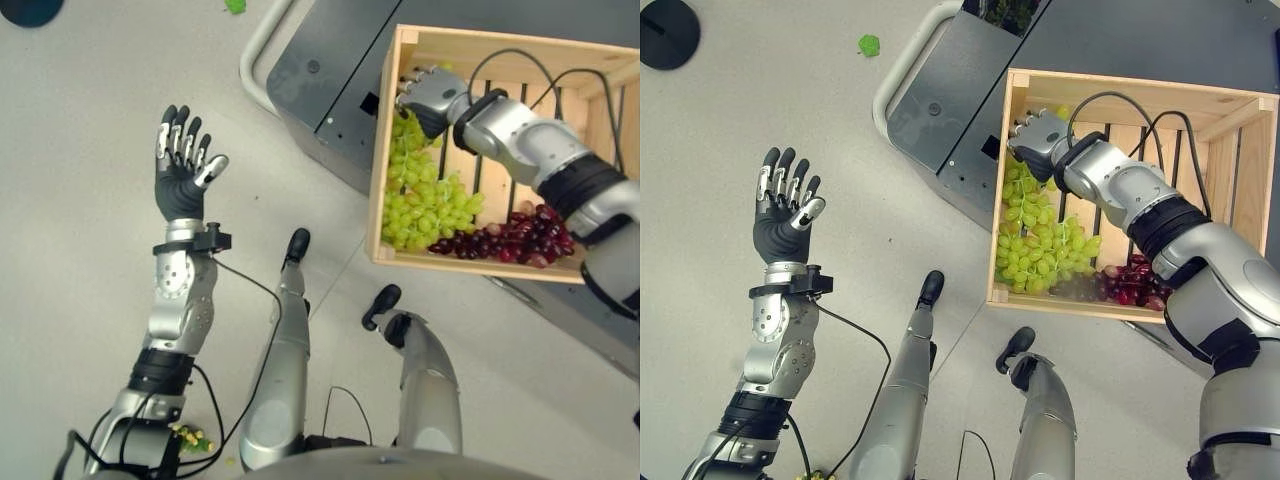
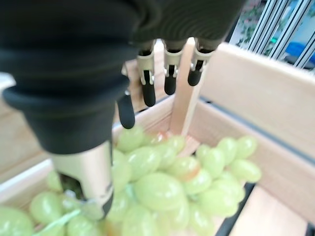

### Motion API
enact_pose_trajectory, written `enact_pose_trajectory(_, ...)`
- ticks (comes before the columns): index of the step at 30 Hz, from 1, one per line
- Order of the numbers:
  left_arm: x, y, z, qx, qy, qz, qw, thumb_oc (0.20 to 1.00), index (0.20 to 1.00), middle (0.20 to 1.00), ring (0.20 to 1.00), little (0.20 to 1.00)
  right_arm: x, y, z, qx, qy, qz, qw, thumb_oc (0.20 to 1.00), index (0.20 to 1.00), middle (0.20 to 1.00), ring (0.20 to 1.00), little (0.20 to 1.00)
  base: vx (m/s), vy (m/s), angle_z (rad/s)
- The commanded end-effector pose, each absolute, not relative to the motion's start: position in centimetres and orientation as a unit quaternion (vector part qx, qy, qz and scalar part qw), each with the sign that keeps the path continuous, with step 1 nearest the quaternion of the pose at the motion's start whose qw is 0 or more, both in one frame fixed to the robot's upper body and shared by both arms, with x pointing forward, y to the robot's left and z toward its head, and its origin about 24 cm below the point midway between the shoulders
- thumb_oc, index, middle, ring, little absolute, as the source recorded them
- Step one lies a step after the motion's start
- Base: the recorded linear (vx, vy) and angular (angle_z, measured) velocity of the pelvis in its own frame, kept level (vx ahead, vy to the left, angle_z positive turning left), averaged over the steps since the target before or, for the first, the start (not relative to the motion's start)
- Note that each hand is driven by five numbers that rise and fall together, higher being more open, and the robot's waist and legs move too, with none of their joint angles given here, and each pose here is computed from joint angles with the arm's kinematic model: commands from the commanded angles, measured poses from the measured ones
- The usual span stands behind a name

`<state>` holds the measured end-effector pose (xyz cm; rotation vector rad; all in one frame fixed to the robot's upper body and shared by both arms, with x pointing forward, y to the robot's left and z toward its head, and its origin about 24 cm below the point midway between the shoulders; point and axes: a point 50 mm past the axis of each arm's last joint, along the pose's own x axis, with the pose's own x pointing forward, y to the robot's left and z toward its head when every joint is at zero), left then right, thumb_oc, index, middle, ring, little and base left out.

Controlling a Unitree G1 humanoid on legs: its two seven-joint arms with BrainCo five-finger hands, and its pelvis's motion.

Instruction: Pick up the fruits from the basket on one side to the basket on the other side

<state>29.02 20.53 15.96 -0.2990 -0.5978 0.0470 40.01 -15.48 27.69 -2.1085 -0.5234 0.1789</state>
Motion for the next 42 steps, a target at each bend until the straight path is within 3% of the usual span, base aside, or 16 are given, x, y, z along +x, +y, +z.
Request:
enact_pose_trajectory(1,27.8,19.7,19.5,-0.155,-0.373,-0.022,0.915,1.000,1.000,1.000,1.000,1.000,39.2,-15.7,32.3,-0.871,-0.244,0.020,0.426,1.000,1.000,1.000,1.000,1.000,0.00,0.000,0.00)
enact_pose_trajectory(14,27.8,19.2,19.2,-0.149,-0.364,-0.038,0.919,1.000,1.000,1.000,1.000,1.000,39.2,-16.9,31.3,-0.881,-0.220,0.037,0.417,1.000,1.000,1.000,1.000,1.000,0.00,-0.004,0.01)
enact_pose_trajectory(31,27.7,18.9,19.3,-0.132,-0.362,-0.047,0.921,1.000,1.000,1.000,1.000,1.000,39.6,-17.5,30.7,-0.871,-0.201,0.033,0.447,1.000,1.000,1.000,1.000,1.000,0.00,0.000,0.00)
enact_pose_trajectory(42,27.5,19.0,19.5,-0.134,-0.369,-0.041,0.919,1.000,1.000,1.000,1.000,1.000,39.6,-17.8,31.3,-0.876,-0.188,0.027,0.444,1.000,1.000,1.000,1.000,1.000,0.00,0.001,0.00)
